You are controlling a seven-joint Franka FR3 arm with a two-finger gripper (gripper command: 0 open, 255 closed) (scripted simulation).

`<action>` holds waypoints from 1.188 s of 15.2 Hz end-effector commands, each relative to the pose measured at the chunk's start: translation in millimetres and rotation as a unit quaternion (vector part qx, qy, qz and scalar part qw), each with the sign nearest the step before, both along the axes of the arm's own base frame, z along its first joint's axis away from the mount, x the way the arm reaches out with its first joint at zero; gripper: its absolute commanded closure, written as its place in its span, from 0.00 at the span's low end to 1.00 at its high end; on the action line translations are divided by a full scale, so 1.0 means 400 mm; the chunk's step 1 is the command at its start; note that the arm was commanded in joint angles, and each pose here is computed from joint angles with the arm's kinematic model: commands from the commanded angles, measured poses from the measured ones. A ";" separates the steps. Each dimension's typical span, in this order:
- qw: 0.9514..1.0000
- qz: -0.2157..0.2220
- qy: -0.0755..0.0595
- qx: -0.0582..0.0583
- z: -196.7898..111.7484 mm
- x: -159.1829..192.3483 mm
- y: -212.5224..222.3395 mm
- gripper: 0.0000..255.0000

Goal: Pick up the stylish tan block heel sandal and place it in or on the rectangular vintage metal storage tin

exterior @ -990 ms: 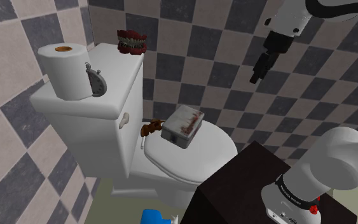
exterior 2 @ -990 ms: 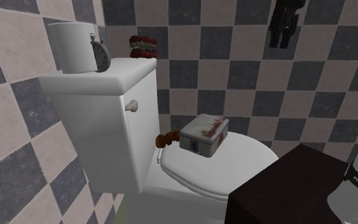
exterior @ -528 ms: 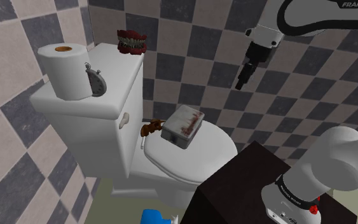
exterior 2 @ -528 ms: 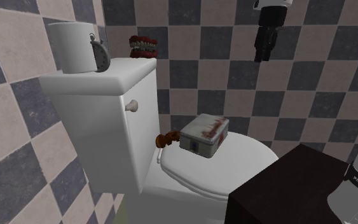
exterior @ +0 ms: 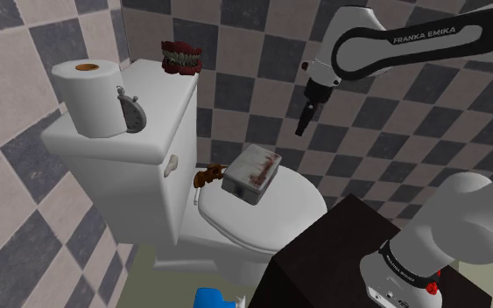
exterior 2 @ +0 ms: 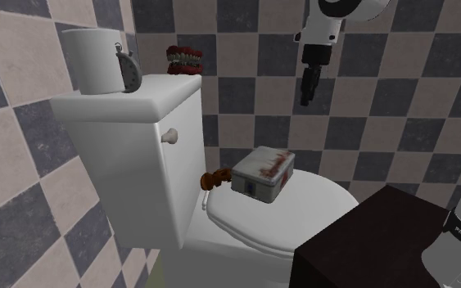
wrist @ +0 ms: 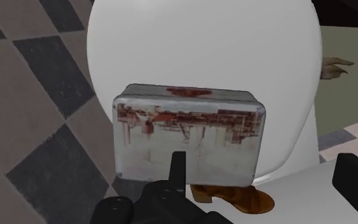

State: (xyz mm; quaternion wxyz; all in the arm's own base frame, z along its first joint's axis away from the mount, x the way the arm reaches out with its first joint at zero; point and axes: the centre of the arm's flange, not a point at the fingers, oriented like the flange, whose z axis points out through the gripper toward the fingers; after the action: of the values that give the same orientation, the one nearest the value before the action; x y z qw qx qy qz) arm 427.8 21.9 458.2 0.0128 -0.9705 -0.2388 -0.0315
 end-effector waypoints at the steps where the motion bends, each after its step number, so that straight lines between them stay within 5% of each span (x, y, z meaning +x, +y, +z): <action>1: 1.000 0.027 -0.005 -0.002 -0.047 0.039 0.024 0.00; 9: 0.991 0.132 -0.022 -0.013 -0.229 0.197 0.118 0.00; 18: 0.968 0.248 -0.041 -0.024 -0.429 0.356 0.257 0.00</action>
State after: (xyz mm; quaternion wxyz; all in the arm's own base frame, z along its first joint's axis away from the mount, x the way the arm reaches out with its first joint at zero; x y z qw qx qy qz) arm 564.4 117.8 292.9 -0.0117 -0.8855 -0.4607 -0.0594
